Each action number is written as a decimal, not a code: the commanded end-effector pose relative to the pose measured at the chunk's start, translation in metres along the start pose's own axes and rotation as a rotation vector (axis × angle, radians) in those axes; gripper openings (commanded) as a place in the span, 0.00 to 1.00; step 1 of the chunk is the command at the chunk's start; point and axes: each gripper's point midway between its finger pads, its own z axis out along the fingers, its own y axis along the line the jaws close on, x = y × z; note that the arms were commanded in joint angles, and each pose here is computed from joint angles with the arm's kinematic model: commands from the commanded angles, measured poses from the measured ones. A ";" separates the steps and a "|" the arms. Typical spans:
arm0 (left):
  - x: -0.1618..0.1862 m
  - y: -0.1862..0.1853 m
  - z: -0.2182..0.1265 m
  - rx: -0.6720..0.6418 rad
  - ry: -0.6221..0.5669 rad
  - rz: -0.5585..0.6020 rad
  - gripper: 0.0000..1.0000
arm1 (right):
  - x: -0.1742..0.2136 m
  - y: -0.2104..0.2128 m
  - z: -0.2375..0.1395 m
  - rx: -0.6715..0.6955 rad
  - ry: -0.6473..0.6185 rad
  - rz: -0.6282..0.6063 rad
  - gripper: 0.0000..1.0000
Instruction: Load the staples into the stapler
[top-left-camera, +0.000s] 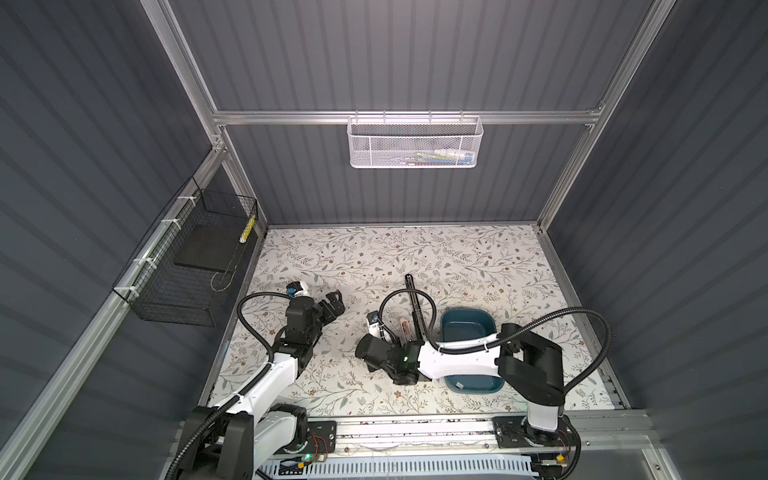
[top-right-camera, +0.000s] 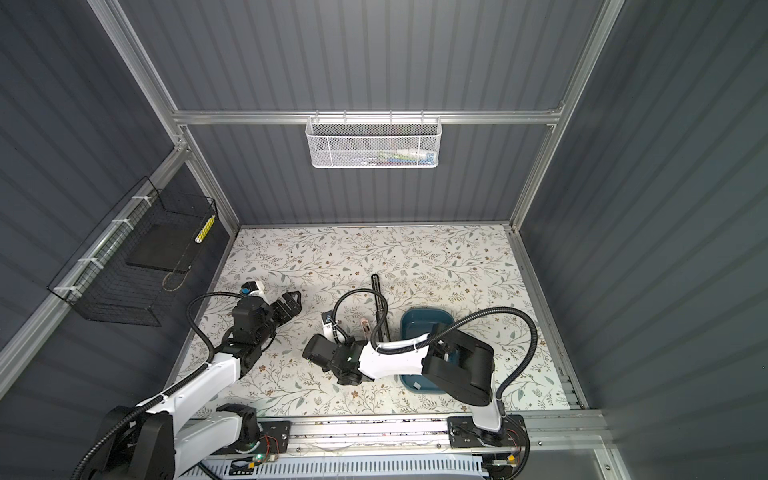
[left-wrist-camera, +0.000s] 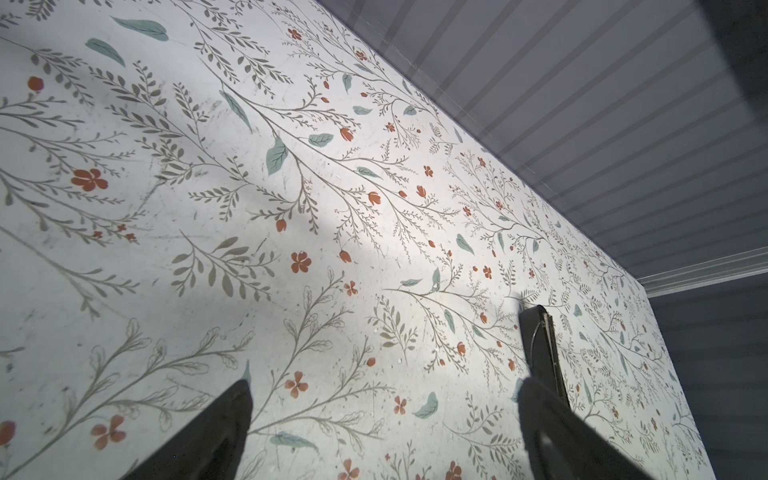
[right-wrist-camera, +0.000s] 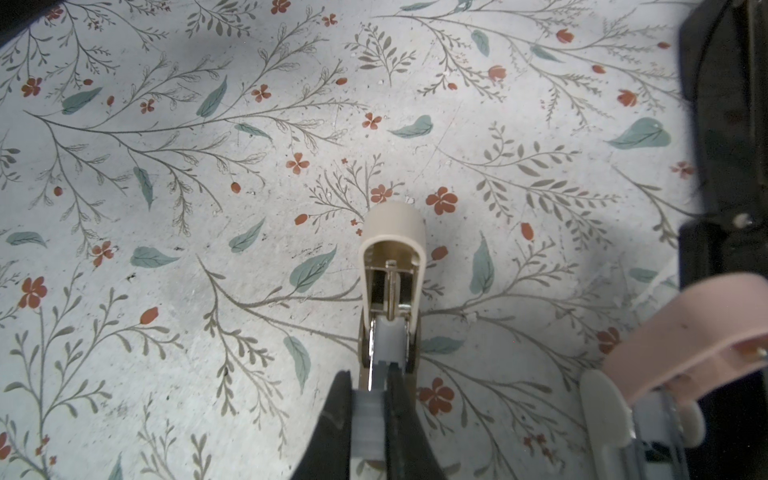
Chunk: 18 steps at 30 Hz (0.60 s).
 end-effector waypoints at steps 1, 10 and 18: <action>-0.003 -0.004 0.000 0.021 -0.012 0.016 1.00 | 0.000 -0.004 0.005 0.030 0.000 0.005 0.10; -0.003 -0.003 0.000 0.020 -0.012 0.015 1.00 | 0.002 -0.007 0.005 0.047 0.002 0.000 0.10; -0.002 -0.004 0.000 0.023 -0.010 0.014 1.00 | -0.003 -0.007 0.001 0.042 -0.006 0.001 0.10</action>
